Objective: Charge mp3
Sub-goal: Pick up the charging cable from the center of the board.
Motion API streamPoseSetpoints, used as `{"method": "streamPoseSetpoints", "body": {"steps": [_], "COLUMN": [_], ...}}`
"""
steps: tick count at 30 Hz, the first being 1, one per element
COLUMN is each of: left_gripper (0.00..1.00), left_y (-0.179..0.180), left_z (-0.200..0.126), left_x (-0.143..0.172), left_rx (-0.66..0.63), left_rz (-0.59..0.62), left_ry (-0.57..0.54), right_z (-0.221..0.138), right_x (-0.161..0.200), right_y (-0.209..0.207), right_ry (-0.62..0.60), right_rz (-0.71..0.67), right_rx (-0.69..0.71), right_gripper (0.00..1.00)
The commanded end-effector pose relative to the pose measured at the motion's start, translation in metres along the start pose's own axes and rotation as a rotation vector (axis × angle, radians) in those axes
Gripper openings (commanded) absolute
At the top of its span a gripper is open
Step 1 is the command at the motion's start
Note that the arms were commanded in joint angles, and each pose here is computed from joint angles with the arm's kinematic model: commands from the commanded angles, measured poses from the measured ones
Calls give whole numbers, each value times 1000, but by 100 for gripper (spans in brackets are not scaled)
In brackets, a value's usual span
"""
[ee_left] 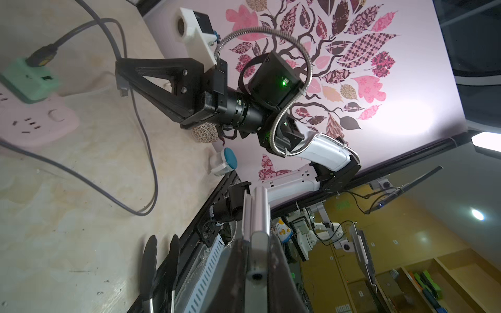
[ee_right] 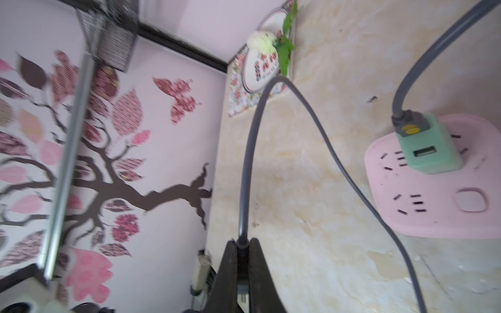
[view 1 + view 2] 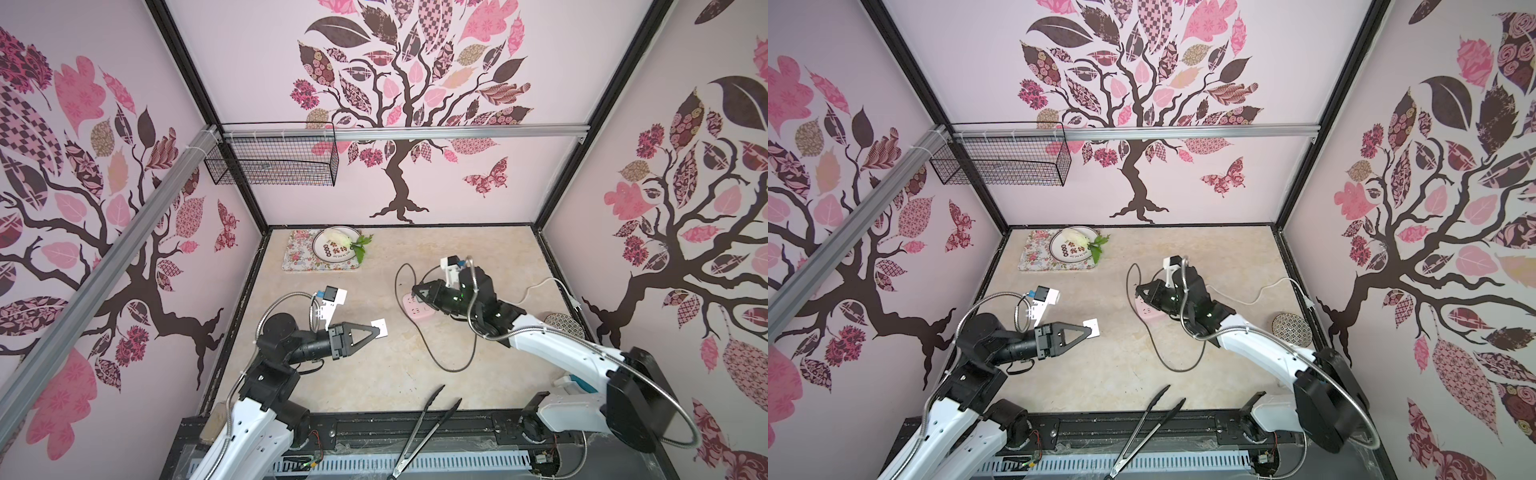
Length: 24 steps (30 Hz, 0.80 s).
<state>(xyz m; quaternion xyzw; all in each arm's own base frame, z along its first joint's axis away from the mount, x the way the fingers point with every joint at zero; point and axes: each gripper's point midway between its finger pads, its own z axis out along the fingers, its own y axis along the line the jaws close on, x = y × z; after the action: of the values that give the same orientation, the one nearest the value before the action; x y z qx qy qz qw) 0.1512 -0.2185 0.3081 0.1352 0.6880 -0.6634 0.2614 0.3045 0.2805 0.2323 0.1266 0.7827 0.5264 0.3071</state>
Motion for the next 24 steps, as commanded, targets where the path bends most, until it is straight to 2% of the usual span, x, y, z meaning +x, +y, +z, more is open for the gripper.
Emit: {"method": "streamPoseSetpoints", "body": {"steps": [1, 6, 9, 12, 14, 16, 19, 24], "left_gripper": [4, 3, 3, 3, 2, 1, 0, 0], "left_y": [-40, -15, 11, 3, 0, 15, 27, 15], "left_z": [3, 14, 26, 33, 31, 28, 33, 37], "left_x": [-14, -29, -33, -38, -46, -60, -63, -73], "left_rx": [208, 298, 268, 290, 288, 244, 229, 255], "left_rz": [207, 198, 158, 195, 212, 181, 142, 158], "left_ry": [-4, -81, -92, -81, -100, -159, -139, -136], "right_z": [-24, -48, -58, -67, -69, -68, -68, -48], "right_x": [-36, -60, -73, -81, -82, -78, -75, -55], "right_y": [19, 22, 31, 46, 52, 53, 61, 93], "right_ry": [-222, -387, -460, -503, -502, -496, -504, -389], "right_rz": [245, 359, 377, 354, 337, 327, 315, 271], "right_rx": [-177, -308, -379, -464, -488, -484, -542, -674], "right_gripper": [0, 0, 0, 0, 0, 0, 0, 0]}}
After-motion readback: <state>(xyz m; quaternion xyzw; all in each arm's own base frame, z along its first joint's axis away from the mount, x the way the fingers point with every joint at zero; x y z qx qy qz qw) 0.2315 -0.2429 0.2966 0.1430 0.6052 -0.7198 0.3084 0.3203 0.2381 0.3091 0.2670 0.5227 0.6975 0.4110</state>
